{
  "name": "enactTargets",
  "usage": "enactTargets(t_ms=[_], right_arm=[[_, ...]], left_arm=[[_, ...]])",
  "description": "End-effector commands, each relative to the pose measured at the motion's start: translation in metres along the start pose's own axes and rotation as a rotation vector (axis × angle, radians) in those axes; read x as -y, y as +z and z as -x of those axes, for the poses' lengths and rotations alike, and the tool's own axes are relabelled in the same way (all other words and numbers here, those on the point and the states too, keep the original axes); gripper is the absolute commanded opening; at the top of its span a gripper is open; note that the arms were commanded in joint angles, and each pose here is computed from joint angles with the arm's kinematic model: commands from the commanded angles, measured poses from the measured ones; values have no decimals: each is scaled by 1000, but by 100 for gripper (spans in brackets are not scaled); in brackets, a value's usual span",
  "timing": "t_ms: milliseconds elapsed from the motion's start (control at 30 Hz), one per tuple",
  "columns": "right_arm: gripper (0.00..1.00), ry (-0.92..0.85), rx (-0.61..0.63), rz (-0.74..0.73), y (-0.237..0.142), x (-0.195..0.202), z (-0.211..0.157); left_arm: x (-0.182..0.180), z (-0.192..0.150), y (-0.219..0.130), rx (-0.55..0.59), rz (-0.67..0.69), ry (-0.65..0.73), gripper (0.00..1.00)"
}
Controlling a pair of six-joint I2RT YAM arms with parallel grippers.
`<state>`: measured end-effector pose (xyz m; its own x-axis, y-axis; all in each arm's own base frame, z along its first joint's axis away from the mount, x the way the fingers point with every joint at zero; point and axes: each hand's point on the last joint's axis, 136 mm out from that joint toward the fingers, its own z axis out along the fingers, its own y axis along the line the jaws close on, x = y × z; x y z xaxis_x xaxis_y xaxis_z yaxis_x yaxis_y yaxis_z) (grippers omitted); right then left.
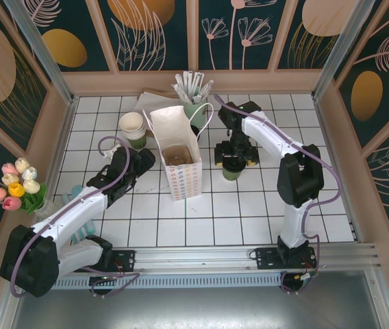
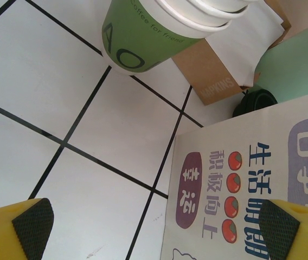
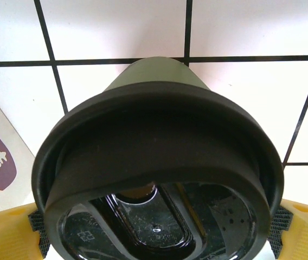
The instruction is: Pack the takeout coffee
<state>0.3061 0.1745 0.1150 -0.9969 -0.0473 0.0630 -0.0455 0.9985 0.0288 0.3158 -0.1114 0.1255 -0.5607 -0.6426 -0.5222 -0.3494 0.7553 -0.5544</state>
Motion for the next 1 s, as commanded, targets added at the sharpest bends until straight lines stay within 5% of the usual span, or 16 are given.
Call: enactTargets(t_ms=[0,967], right_arm=[[99,8,-31,-10,8,3,-2],[99,6,-55,-41,8,7,3]], left_arm=[[1,-2,-1,-2,-13,-6,98],[0,-2,1,-1,-6,4,99]])
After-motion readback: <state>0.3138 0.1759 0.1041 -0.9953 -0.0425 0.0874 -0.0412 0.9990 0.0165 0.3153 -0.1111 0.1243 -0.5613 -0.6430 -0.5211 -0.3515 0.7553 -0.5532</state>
